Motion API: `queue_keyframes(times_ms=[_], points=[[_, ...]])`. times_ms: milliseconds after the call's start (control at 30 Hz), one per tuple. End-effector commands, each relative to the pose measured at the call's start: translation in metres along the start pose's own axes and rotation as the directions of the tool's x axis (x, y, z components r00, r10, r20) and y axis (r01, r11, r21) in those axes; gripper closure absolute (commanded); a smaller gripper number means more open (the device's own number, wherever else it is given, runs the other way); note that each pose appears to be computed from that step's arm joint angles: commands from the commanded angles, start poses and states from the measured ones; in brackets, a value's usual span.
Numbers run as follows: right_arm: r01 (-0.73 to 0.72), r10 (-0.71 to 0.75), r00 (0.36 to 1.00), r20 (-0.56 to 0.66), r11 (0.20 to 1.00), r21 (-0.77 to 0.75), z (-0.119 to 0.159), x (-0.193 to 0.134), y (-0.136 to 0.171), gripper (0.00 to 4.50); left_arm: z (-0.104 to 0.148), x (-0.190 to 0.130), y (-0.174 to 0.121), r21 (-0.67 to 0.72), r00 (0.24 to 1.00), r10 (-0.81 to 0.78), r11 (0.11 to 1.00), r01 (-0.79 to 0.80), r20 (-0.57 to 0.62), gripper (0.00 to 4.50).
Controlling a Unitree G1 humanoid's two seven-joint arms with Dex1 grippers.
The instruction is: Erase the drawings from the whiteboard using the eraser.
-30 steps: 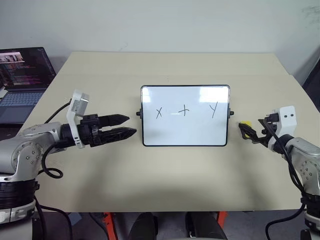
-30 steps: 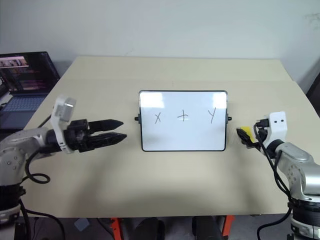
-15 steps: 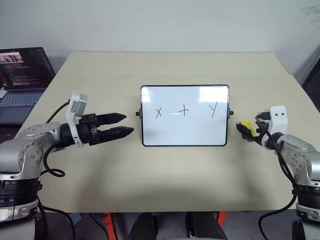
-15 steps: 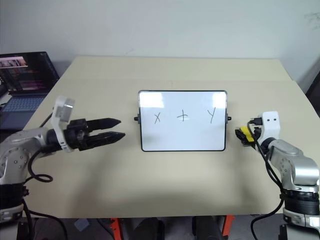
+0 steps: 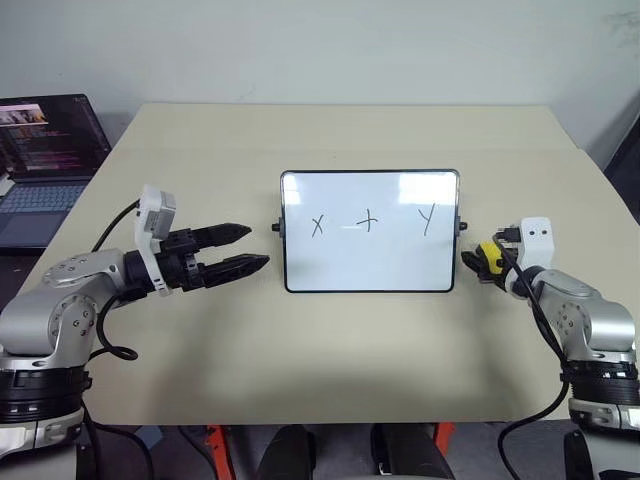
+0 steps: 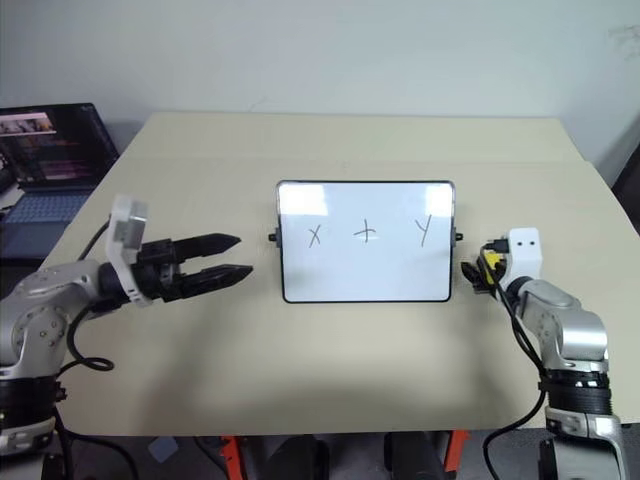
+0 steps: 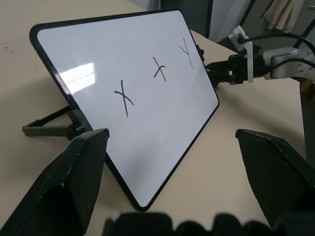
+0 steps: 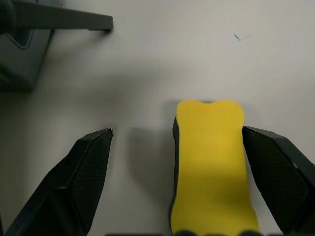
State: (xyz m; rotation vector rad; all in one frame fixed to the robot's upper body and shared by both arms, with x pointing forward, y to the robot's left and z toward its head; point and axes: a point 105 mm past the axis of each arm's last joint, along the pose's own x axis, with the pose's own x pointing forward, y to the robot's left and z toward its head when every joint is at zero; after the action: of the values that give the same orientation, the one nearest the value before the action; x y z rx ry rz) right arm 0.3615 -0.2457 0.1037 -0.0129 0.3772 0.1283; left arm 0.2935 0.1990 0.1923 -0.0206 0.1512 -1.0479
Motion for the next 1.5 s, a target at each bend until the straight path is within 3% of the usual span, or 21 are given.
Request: queue_keyframes(times_ms=[33, 1500], points=[[-0.003, 0.004, 0.999, 0.050, 1.000, -0.013, 0.013, 0.002, 0.000, 0.03, 0.012, 0.003, -0.013, 0.047, 0.997, -0.077, 0.996, 0.076, 0.006, 0.00], [0.069, -0.072, 0.996, 0.056, 0.996, 0.061, 0.014, 0.009, -0.008, 0.03, 0.022, 0.012, -0.010, 0.080, 0.994, -0.107, 0.991, 0.106, 0.005, 0.00]])
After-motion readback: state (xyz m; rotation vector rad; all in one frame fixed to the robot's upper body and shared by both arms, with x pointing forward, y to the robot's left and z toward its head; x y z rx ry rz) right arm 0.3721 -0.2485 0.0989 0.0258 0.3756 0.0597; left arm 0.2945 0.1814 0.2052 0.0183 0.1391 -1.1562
